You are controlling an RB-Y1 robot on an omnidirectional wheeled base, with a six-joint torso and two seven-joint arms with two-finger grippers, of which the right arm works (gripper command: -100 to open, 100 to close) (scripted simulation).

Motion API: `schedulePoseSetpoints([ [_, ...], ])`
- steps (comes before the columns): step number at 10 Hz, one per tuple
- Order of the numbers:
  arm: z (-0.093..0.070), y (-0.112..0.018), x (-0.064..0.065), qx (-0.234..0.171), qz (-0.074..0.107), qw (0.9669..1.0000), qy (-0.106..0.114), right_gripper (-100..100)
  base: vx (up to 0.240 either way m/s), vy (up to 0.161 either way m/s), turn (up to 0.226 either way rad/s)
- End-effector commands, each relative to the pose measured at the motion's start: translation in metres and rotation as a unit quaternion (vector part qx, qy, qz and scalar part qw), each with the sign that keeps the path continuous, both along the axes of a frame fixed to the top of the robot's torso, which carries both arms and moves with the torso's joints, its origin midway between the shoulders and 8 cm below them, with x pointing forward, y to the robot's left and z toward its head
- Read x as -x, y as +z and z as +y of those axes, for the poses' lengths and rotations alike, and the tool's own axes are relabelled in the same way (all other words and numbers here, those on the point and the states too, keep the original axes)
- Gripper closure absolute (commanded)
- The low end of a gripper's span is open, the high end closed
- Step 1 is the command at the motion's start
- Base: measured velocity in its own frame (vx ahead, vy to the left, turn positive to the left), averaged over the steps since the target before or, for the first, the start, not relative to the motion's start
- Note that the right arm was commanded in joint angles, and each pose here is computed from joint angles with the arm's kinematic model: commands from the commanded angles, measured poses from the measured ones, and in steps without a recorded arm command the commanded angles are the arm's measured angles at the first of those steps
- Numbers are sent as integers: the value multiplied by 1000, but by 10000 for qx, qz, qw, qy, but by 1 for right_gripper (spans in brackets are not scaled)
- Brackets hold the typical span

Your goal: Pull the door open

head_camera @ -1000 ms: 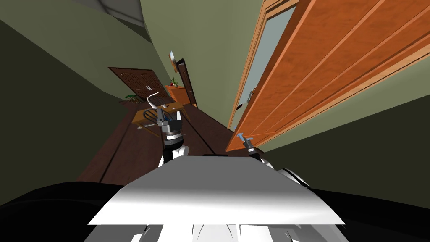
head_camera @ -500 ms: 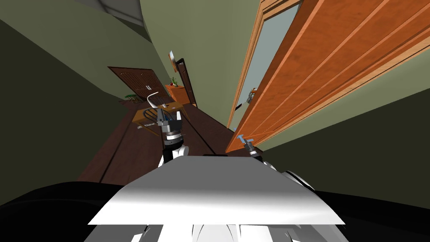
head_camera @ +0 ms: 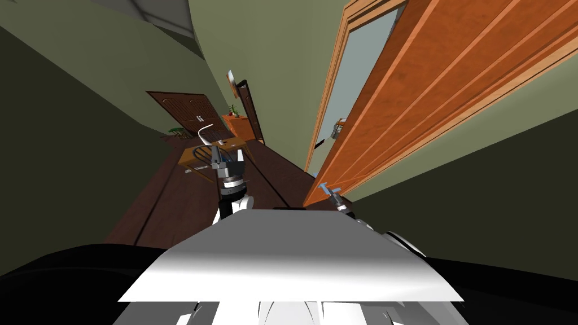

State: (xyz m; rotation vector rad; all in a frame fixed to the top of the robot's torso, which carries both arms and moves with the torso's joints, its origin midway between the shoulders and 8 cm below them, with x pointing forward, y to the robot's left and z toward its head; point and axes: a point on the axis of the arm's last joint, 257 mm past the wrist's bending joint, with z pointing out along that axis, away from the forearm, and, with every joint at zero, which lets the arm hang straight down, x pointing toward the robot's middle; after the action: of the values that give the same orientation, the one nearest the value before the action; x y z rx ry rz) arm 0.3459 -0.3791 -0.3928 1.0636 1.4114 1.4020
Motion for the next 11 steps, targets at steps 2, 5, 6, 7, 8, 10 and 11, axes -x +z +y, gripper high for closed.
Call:
schedulePoseSetpoints([
  [2,19,-3,12,-59,-25,9997,245,100,11,129,-58],
  [5,30,3,12,-118,-142,9991,390,100,-15,110,6],
  [6,23,1,22,-85,-110,9993,349,-100,1,33,-48],
  [7,22,1,31,-97,-119,9992,371,-100,6,26,-93],
  [8,24,3,29,-112,-153,9991,389,-100,3,9,-34],
  [10,22,1,37,-105,-125,9991,388,-100,1,-8,-9],
  [11,20,1,49,-115,-129,9990,413,-100,2,-15,-88],
])
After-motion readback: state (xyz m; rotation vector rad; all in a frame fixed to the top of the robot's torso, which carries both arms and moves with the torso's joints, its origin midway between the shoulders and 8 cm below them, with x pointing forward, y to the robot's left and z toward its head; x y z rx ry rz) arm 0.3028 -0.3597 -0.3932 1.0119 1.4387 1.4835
